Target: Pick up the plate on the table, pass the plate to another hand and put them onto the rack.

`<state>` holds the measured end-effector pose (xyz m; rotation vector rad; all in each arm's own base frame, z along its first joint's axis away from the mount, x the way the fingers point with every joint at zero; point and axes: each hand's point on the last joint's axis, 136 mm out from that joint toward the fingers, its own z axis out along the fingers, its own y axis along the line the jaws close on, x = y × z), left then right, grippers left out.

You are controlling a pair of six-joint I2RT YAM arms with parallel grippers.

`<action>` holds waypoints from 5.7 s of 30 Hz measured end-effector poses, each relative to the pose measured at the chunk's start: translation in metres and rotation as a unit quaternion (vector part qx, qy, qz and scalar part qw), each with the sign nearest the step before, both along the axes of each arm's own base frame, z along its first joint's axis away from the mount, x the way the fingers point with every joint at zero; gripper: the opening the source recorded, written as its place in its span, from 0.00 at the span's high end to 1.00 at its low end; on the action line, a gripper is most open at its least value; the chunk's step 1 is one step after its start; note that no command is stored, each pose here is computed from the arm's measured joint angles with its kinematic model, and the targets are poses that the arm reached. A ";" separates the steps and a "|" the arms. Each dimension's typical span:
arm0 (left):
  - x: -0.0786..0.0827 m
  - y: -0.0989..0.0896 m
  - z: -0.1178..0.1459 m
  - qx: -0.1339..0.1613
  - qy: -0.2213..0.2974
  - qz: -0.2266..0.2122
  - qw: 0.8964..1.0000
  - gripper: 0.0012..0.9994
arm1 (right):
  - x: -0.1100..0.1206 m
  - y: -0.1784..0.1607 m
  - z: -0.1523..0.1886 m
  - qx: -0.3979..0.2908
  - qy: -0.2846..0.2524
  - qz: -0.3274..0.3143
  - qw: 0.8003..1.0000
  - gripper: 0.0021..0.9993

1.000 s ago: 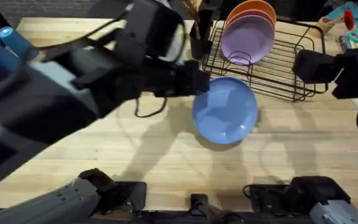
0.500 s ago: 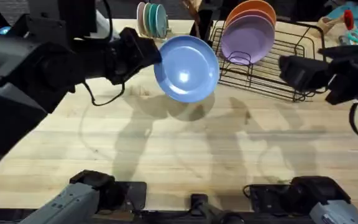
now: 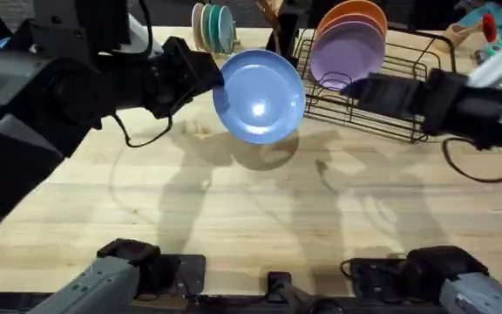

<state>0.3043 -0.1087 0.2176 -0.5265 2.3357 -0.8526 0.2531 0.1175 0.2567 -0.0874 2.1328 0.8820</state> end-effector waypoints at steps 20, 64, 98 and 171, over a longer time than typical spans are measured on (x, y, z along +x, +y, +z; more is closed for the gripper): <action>0.000 0.000 0.000 0.000 0.000 0.000 1.000 0.96 | 0.059 0.055 -0.052 0.064 0.109 0.031 0.991 0.00; 0.000 0.001 0.000 -0.006 0.002 0.003 1.000 0.00 | 0.072 0.074 -0.074 0.069 0.133 0.040 0.988 0.97; -0.015 0.055 0.078 0.025 -0.160 0.068 0.984 0.00 | 0.150 -0.089 0.074 -0.545 -0.210 -0.075 0.808 0.97; -0.023 0.055 0.062 0.029 -0.124 0.066 0.990 0.01 | 0.199 -0.035 -0.063 -0.679 -0.240 0.300 0.626 0.97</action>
